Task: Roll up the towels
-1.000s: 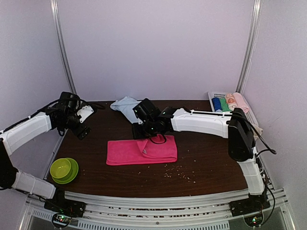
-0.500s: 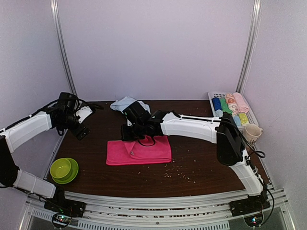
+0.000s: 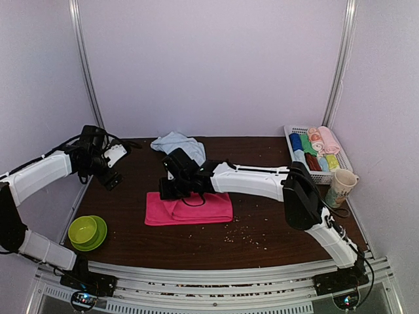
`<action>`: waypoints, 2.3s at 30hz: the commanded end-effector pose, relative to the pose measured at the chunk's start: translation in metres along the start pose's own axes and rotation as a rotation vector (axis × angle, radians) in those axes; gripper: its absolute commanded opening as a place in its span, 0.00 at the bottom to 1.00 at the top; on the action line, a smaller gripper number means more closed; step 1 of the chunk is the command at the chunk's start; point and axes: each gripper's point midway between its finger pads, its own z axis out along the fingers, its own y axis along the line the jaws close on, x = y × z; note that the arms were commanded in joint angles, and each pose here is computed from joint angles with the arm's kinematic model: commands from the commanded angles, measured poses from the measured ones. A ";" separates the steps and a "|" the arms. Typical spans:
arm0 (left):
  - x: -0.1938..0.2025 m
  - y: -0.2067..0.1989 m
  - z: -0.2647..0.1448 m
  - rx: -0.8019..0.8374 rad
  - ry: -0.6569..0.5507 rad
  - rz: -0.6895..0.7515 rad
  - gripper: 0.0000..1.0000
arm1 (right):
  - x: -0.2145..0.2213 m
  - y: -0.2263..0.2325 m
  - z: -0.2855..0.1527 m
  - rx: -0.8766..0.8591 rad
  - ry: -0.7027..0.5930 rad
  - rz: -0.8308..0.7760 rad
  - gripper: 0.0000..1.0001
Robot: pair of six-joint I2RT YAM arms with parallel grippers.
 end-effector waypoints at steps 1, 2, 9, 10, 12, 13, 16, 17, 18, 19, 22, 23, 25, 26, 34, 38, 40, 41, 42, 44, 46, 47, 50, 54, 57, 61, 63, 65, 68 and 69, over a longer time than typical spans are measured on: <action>-0.014 0.013 -0.001 -0.027 -0.048 -0.013 0.98 | 0.000 0.017 0.011 -0.060 -0.013 0.018 0.00; -0.014 0.013 -0.001 -0.025 -0.047 -0.012 0.98 | 0.000 0.018 0.012 -0.065 -0.016 0.022 0.00; -0.013 0.012 0.002 -0.024 -0.042 -0.013 0.98 | 0.002 0.026 0.022 -0.100 -0.016 0.029 0.00; -0.013 0.012 0.002 -0.024 -0.043 -0.013 0.98 | 0.003 0.030 0.022 -0.117 -0.015 0.027 0.02; -0.013 0.011 0.003 -0.022 -0.041 -0.013 0.98 | 0.004 0.041 0.023 -0.172 -0.011 0.025 0.20; -0.012 0.011 0.004 -0.022 -0.038 -0.013 0.98 | 0.003 0.049 0.021 -0.211 -0.011 0.022 0.30; -0.009 0.009 0.008 -0.023 -0.025 -0.009 0.98 | 0.003 0.079 0.010 -0.347 -0.002 -0.005 0.47; -0.009 0.009 0.009 -0.022 -0.023 -0.007 0.98 | 0.004 0.086 0.005 -0.391 0.006 -0.009 0.49; -0.008 0.009 0.011 -0.023 -0.019 -0.007 0.98 | 0.004 0.092 -0.002 -0.434 0.007 -0.015 0.50; -0.007 0.008 0.012 -0.021 -0.017 -0.006 0.98 | 0.002 0.096 -0.008 -0.466 0.001 -0.019 0.51; -0.007 0.005 0.014 -0.004 -0.017 0.001 0.98 | -0.006 0.087 -0.029 -0.469 -0.030 -0.036 0.51; -0.008 0.001 0.015 0.015 -0.023 0.004 0.98 | -0.009 0.077 -0.035 -0.443 -0.043 -0.046 0.52; -0.010 -0.007 0.015 0.062 -0.033 0.003 0.98 | -0.018 0.058 -0.050 -0.376 -0.079 -0.069 0.52; -0.010 -0.012 0.015 0.089 -0.035 -0.001 0.98 | -0.020 0.048 -0.056 -0.342 -0.089 -0.080 0.52; -0.015 -0.032 0.024 0.182 -0.042 -0.003 0.98 | -0.032 0.054 -0.079 -0.409 -0.088 -0.119 0.65; -0.020 -0.029 0.024 0.169 -0.060 -0.027 0.98 | -0.027 0.067 -0.067 -0.438 -0.051 -0.124 0.65; -0.023 -0.033 0.026 0.197 -0.072 -0.039 0.98 | -0.024 0.063 -0.064 -0.432 -0.047 -0.123 0.66; -0.026 -0.037 0.026 0.223 -0.084 -0.042 0.98 | -0.022 0.057 -0.065 -0.414 -0.052 -0.128 0.66; -0.029 -0.042 0.027 0.257 -0.090 -0.045 0.98 | -0.023 0.050 -0.068 -0.391 -0.061 -0.133 0.66; -0.033 -0.057 0.030 0.360 -0.082 -0.070 0.98 | -0.024 0.031 -0.075 -0.336 -0.074 -0.134 0.66; -0.043 -0.067 0.031 0.450 -0.089 -0.101 0.98 | -0.026 0.007 -0.086 -0.263 -0.089 -0.131 0.66; -0.049 -0.071 0.031 0.489 -0.094 -0.119 0.98 | -0.026 -0.006 -0.092 -0.221 -0.097 -0.131 0.66; -0.062 -0.081 0.034 0.598 -0.090 -0.172 0.95 | -0.025 -0.049 -0.111 -0.070 -0.121 -0.130 0.65; -0.069 -0.095 0.040 0.720 -0.060 -0.223 0.85 | -0.021 -0.100 -0.131 0.115 -0.138 -0.124 0.65; -0.074 -0.103 0.043 0.789 -0.049 -0.252 0.78 | -0.013 -0.130 -0.133 0.218 -0.117 -0.119 0.65; -0.078 -0.110 0.048 0.846 -0.032 -0.273 0.70 | -0.006 -0.142 -0.129 0.242 -0.095 -0.114 0.65; -0.077 -0.114 0.052 0.868 -0.014 -0.277 0.66 | -0.004 -0.142 -0.126 0.235 -0.085 -0.113 0.64; -0.076 -0.119 0.054 0.890 -0.002 -0.282 0.63 | -0.003 -0.141 -0.123 0.229 -0.084 -0.113 0.64; -0.072 -0.125 0.056 0.911 0.025 -0.287 0.62 | -0.002 -0.142 -0.119 0.226 -0.078 -0.111 0.64; -0.070 -0.127 0.057 0.912 0.032 -0.288 0.60 | -0.002 -0.142 -0.118 0.225 -0.076 -0.111 0.64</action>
